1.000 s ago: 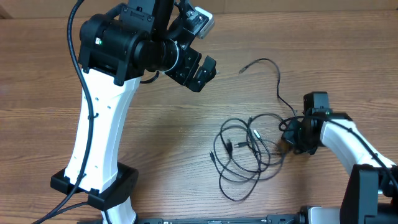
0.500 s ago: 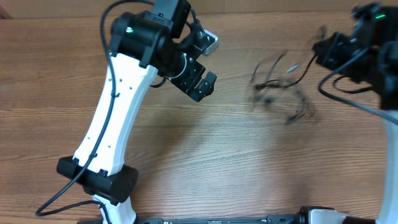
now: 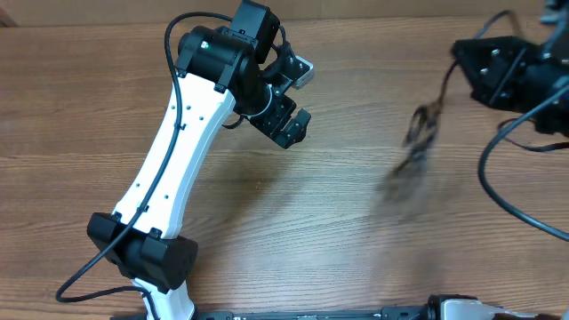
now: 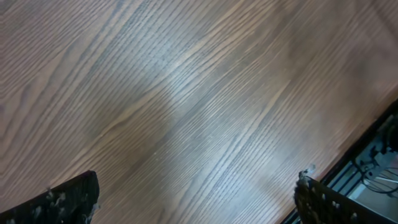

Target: Untangle cables

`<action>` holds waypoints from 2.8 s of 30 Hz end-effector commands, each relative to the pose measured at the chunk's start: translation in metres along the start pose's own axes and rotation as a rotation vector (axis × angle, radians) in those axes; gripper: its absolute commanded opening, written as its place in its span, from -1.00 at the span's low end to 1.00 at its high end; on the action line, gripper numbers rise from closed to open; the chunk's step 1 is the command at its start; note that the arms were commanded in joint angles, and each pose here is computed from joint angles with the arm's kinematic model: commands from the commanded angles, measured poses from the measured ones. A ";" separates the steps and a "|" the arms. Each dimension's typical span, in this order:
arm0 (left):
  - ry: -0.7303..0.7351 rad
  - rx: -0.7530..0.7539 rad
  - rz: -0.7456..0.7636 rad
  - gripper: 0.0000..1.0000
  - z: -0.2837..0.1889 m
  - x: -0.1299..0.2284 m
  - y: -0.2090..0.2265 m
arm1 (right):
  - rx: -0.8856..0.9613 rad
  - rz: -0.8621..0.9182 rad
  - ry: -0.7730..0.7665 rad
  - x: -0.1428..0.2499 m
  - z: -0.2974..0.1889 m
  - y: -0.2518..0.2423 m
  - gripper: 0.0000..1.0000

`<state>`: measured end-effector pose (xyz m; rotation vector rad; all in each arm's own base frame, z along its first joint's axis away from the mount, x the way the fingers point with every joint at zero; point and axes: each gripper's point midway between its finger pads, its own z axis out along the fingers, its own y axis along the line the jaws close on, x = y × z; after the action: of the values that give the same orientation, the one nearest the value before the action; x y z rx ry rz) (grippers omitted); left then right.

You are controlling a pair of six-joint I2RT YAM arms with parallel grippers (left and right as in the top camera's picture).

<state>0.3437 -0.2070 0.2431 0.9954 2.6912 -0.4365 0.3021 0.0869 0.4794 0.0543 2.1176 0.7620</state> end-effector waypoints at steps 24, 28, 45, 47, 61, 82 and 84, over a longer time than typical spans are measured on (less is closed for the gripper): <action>-0.119 0.284 0.125 1.00 -0.018 -0.004 -0.019 | 0.315 -0.145 0.107 0.015 0.068 -0.050 -0.92; -0.207 0.404 0.275 0.99 -0.025 -0.016 -0.047 | 0.317 -0.162 0.115 0.017 0.067 -0.050 -0.92; -0.010 -0.172 0.045 1.00 0.078 -0.006 0.037 | 0.406 -0.169 0.202 0.038 0.055 -0.067 0.49; -0.058 -0.130 0.052 1.00 0.084 -0.017 0.032 | 0.409 -0.167 0.210 0.040 0.055 -0.068 0.49; -0.025 0.002 -0.008 -0.92 0.185 -0.015 0.033 | 0.424 -0.157 0.259 0.051 0.050 -0.072 0.49; -0.213 0.031 -0.124 -0.92 -0.012 -0.039 -0.001 | 0.431 -0.155 0.267 0.053 0.051 -0.074 0.55; -0.280 0.019 -0.170 -0.92 -0.056 -0.037 -0.005 | 0.432 -0.154 0.274 0.054 0.054 -0.075 0.57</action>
<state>0.3719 -0.2262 0.2196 0.8062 2.6825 -0.5330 0.3287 0.0715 0.3655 0.0250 2.5235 0.2262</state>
